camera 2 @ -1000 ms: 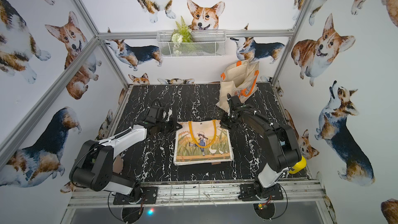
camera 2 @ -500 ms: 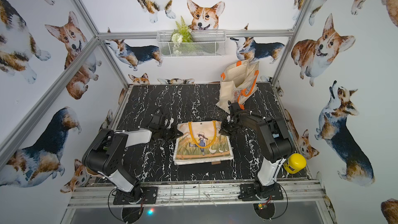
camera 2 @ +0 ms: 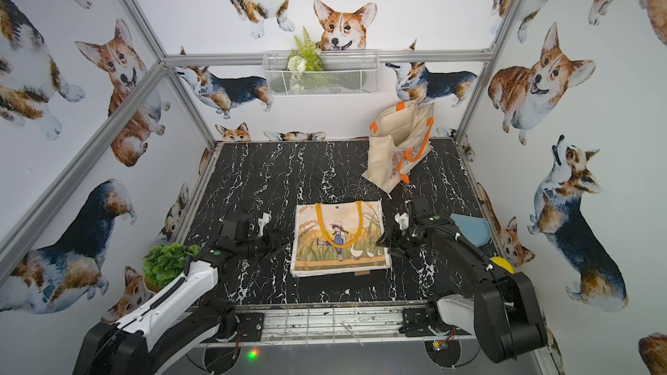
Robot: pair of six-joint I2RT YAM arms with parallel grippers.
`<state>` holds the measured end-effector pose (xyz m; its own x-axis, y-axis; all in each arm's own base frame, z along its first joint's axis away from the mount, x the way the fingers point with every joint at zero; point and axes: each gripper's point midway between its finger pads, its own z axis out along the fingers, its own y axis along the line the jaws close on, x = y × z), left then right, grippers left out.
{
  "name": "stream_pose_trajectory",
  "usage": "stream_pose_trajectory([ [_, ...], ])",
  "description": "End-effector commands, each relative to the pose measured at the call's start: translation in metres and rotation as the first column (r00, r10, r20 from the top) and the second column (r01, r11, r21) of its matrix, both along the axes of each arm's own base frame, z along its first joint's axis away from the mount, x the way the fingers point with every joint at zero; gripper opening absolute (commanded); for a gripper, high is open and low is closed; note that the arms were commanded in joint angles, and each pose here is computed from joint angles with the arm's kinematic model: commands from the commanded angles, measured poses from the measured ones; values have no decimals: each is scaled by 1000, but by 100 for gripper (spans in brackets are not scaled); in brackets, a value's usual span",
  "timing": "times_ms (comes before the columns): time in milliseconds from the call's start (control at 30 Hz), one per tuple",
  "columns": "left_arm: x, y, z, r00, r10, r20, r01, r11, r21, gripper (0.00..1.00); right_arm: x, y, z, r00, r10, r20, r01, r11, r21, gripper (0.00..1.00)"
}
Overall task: Put away the canvas bag
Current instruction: Adjust the canvas bag.
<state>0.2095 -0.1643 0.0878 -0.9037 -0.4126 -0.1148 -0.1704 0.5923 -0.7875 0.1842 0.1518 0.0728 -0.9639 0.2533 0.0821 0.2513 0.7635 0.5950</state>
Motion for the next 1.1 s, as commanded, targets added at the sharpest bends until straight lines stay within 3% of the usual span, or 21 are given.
stream_pose_trajectory([
  [0,-22,8,-2,998,58,-36,-59,998,-27,66,-25,-14,-13,999,-42,-6,41,999,-34,59],
  [67,-28,16,-3,995,95,-19,-95,995,-18,72,-34,-20,-20,998,-57,4,58,997,-48,68],
  [300,-41,18,-23,989,133,-67,-138,988,-71,75,-32,-28,-29,991,-133,-5,132,988,-84,66],
  [600,-37,12,-43,981,101,-164,-104,995,-11,75,-17,-17,-59,984,-142,-107,135,988,-75,64],
  [867,-31,-4,-50,980,43,-195,-44,999,-2,75,-18,-13,-69,977,-170,-125,166,985,-44,53],
  [1067,-29,-15,-51,983,17,-185,-18,1000,-1,68,-17,-13,-68,977,-179,-119,175,984,-41,37],
])
